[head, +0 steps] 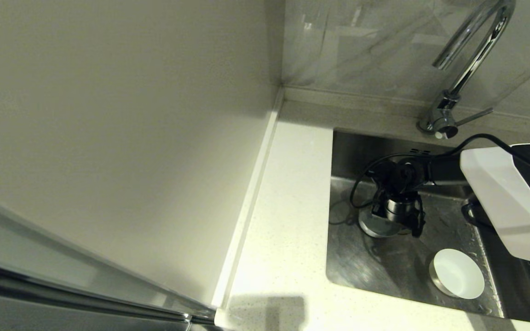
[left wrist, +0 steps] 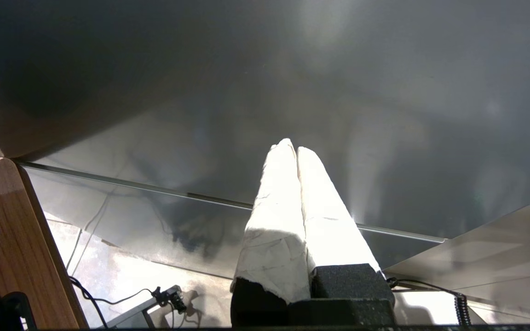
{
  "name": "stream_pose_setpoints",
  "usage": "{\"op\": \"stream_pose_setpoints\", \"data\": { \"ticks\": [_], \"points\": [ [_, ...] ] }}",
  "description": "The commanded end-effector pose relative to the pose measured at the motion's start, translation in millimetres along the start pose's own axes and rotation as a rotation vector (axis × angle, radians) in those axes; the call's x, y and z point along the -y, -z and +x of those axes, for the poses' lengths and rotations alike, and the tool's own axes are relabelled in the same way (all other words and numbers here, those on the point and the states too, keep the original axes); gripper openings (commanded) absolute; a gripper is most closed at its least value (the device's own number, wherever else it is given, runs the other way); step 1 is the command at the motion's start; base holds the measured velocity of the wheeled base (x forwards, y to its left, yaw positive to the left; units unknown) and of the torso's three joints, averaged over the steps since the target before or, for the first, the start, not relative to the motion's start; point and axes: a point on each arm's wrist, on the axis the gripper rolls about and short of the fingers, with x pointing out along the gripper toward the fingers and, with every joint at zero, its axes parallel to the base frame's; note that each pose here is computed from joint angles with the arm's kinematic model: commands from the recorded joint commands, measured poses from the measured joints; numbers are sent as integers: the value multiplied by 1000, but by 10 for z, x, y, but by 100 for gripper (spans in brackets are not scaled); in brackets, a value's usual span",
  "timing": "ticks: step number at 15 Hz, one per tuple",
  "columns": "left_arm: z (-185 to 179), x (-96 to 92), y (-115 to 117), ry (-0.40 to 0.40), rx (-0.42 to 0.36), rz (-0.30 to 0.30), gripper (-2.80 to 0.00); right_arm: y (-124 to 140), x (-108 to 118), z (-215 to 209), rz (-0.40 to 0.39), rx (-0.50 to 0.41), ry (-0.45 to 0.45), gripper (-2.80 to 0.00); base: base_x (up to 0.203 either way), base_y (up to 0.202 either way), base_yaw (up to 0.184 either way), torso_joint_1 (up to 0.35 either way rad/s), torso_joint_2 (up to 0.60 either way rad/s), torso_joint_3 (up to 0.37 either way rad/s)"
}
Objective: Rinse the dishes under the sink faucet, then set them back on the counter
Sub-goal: Put a bowl back to the table from the sink
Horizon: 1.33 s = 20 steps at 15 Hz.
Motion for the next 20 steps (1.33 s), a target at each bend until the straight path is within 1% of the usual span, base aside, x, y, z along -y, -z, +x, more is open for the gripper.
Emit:
{"op": "stream_pose_setpoints", "data": {
  "ticks": [1,4,8,11,12,13,19,20],
  "points": [
    [2,0,8,1,-2,0,-280,-11,-17,91,22,-1,10,0,0,0,0,0,0,0],
    [2,0,8,0,-3,0,-280,-52,6,158,51,2,19,0,0,0,0,0,0,0],
    [2,0,8,0,-2,0,-280,-153,93,259,84,4,34,0,0,0,0,0,0,0],
    [2,0,8,0,-3,0,-280,-186,144,320,95,-3,47,0,0,0,0,0,0,0],
    [2,0,8,0,-3,0,-280,-178,138,322,92,-7,43,-52,0,0,0,0,0,0],
    [2,0,8,0,-3,0,-280,-174,137,322,93,-21,31,-280,0,0,0,0,0,0],
    [1,0,8,0,-1,0,-280,-188,130,215,97,-101,-68,-280,0,0,0,0,0,0],
    [2,0,8,0,-3,0,-280,-211,141,175,102,-96,-75,-280,0,0,0,0,0,0]
  ]
}}
